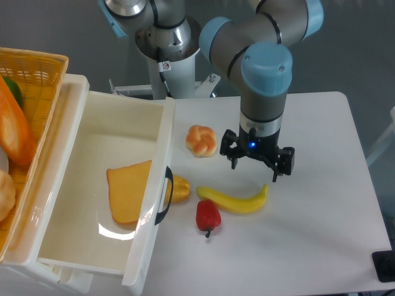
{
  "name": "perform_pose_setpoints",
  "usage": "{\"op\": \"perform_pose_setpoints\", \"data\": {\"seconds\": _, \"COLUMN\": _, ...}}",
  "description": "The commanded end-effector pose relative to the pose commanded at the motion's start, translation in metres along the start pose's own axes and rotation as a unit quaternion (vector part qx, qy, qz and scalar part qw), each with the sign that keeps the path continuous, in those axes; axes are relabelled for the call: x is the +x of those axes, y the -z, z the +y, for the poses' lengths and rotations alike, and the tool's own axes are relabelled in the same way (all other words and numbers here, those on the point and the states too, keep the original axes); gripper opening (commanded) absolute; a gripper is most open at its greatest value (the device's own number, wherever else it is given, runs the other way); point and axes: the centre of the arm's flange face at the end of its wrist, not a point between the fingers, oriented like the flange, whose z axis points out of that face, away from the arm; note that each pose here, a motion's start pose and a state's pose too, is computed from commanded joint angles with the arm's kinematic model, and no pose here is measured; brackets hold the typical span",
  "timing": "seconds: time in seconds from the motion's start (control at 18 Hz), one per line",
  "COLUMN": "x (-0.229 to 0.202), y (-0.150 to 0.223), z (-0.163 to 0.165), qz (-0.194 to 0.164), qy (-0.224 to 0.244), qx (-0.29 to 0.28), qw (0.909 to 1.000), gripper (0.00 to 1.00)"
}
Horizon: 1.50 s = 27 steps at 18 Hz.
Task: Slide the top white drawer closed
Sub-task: 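Lower the gripper toward the front face of the open white drawer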
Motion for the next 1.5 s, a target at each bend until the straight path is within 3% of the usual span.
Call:
{"op": "perform_pose_setpoints", "data": {"seconds": 0.22, "x": 0.004, "y": -0.010, "z": -0.009, "qz": -0.001, "qy": 0.003, "qx": 0.001, "qw": 1.0000, "gripper": 1.00}}
{"op": "perform_pose_setpoints", "data": {"seconds": 0.5, "x": 0.012, "y": -0.033, "z": -0.023, "qz": -0.003, "qy": 0.052, "qx": 0.003, "qw": 0.9986, "gripper": 1.00}}
{"op": "perform_pose_setpoints", "data": {"seconds": 0.89, "x": 0.028, "y": -0.046, "z": -0.039, "qz": 0.009, "qy": 0.050, "qx": 0.002, "qw": 0.9987, "gripper": 1.00}}
{"op": "perform_pose_setpoints", "data": {"seconds": 1.28, "x": 0.035, "y": -0.086, "z": -0.049, "qz": 0.065, "qy": 0.052, "qx": 0.007, "qw": 0.9965, "gripper": 1.00}}
{"op": "perform_pose_setpoints", "data": {"seconds": 1.5, "x": 0.040, "y": -0.086, "z": -0.051, "qz": 0.087, "qy": 0.053, "qx": 0.020, "qw": 0.9946, "gripper": 1.00}}
